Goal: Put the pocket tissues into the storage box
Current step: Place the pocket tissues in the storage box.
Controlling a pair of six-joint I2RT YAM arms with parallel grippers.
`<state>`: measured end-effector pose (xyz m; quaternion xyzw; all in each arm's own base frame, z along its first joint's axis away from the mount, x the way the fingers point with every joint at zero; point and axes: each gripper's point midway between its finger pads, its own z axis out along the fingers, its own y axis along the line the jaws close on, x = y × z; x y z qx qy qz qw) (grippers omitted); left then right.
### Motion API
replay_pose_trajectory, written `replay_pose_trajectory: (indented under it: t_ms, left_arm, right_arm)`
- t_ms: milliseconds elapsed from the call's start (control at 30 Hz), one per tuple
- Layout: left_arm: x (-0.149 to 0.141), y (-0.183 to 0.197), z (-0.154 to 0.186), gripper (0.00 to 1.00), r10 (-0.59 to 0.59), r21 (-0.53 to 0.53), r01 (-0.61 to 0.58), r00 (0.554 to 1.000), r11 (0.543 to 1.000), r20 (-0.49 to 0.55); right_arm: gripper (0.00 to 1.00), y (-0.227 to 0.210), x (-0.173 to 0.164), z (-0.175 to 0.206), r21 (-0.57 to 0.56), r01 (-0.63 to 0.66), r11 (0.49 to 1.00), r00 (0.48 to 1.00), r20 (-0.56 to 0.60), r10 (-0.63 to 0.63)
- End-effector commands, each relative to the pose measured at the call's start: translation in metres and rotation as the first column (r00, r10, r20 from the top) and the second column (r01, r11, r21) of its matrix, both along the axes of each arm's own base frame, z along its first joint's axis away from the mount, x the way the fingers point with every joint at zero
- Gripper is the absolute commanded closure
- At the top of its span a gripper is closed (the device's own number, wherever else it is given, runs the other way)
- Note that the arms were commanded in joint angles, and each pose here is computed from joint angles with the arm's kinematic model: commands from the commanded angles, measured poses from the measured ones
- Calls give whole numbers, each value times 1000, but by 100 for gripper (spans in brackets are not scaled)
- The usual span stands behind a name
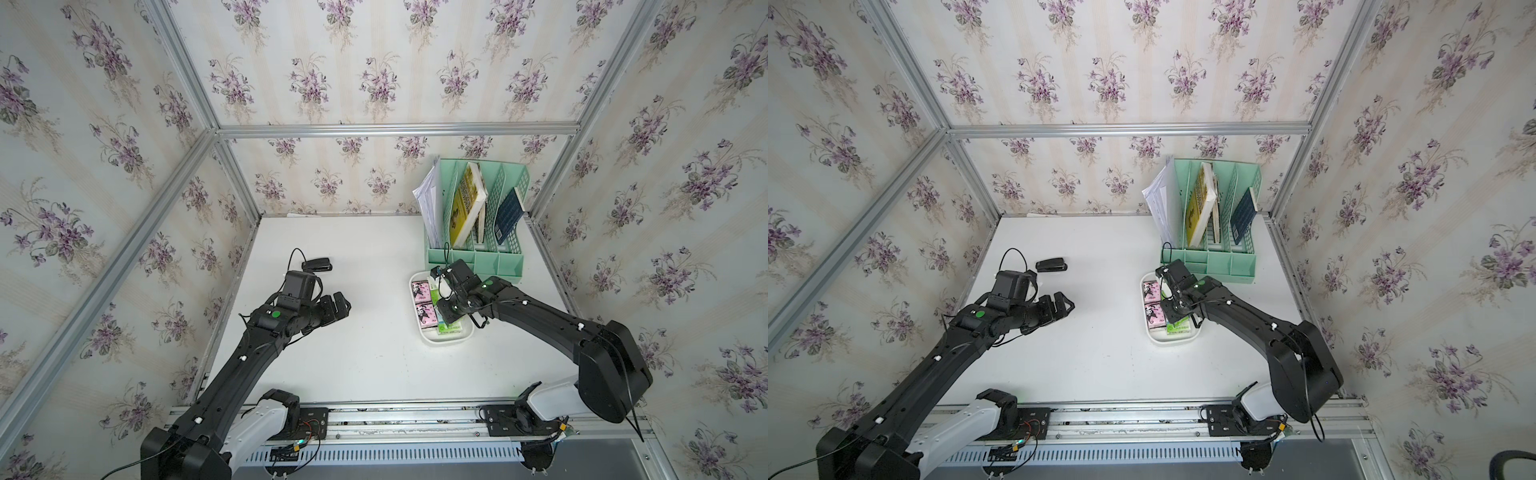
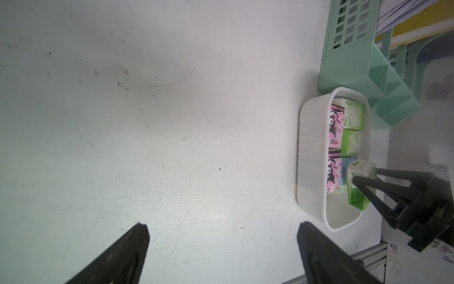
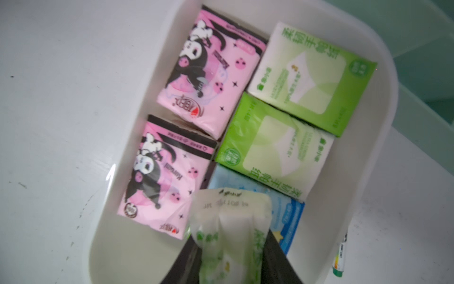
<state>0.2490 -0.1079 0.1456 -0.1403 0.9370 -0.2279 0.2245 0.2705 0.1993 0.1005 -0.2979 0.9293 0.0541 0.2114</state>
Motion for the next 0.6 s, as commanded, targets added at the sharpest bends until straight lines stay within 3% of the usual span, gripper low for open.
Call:
replay_pose_trajectory:
  t_ms: [0, 133, 300, 467, 567]
  left_arm:
    - [2, 1, -3, 1, -4, 9, 4, 1000, 1000, 6]
    - [2, 0, -3, 1, -8, 7, 7, 1000, 1000, 10]
    - [1, 4, -3, 1, -6, 27, 5, 1000, 1000, 15]
    - [0, 1, -6, 1, -11, 17, 11, 1000, 1000, 8]
    - [-1, 2, -5, 1, -12, 20, 12, 1000, 1000, 13]
  right_arm:
    - [68, 9, -6, 14, -14, -79, 997, 996, 39, 80]
    - [70, 13, -12, 21, -23, -119, 993, 991, 55, 120]
    - [68, 0, -39, 4, -123, -247, 961, 969, -25, 246]
    - [65, 4, -44, 19, -109, -371, 922, 924, 58, 379]
    - [65, 7, -43, 34, -98, -424, 900, 884, 173, 435]
